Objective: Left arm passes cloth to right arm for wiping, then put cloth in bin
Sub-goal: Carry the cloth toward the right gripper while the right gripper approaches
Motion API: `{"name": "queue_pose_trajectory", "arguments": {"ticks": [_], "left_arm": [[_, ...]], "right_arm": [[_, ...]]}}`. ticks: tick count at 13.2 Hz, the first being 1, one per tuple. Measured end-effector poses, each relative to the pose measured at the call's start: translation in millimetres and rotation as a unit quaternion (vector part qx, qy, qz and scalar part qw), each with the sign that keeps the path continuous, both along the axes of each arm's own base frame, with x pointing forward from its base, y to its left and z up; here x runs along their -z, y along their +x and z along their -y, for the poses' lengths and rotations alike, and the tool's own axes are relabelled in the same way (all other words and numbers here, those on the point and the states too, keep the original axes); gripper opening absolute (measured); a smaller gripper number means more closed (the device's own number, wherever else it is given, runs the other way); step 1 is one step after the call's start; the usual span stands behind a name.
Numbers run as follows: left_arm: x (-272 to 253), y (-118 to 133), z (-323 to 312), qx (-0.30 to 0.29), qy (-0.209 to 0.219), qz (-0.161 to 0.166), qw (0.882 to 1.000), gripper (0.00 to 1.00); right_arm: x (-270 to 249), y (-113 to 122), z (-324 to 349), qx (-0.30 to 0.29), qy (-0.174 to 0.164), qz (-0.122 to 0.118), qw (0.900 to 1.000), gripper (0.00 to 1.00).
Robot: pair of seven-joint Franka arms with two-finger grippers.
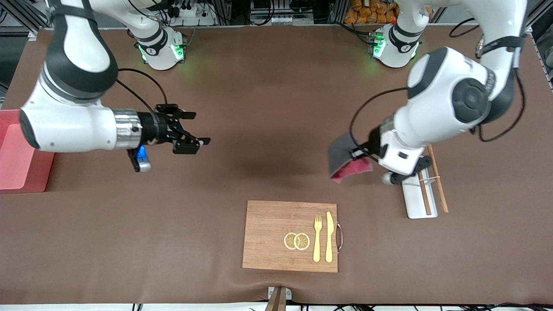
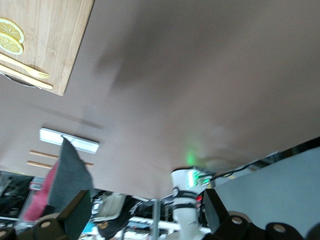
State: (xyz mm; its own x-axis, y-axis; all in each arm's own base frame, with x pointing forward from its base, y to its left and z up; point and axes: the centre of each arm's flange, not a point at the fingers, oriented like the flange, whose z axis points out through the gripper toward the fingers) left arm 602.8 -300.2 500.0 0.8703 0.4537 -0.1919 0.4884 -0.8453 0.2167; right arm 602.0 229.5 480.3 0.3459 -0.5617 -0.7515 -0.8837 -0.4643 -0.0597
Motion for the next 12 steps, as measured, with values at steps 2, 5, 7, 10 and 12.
{"name": "queue_pose_trajectory", "arguments": {"ticks": [2, 5, 7, 10, 12], "left_arm": [[-6.9, -9.9, 33.9, -0.04, -0.02, 0.009, 0.999, 0.05], [-15.4, -22.9, 87.9, -0.124, -0.086, 0.015, 0.988, 0.05], [-10.8, -31.2, 123.7, -0.181, -0.121, 0.015, 0.976, 0.05], [6.4, -36.8, 155.9, -0.229, -0.154, 0.01, 0.961, 0.05], [12.9, -37.4, 162.7, -0.244, -0.161, 0.005, 0.956, 0.05]], "right_arm": [[12.5, 4.2, -14.8, 0.022, 0.005, -0.02, 1.0, 1.0], [33.9, 0.4, -55.7, 0.027, 0.013, -0.033, 0.999, 1.0], [45.6, -1.8, -78.6, 0.039, 0.012, -0.037, 0.998, 1.0], [55.8, -4.2, -99.7, 0.049, 0.011, -0.033, 0.998, 1.0], [61.9, -5.0, -110.9, 0.059, 0.006, -0.029, 0.998, 0.92]]}}
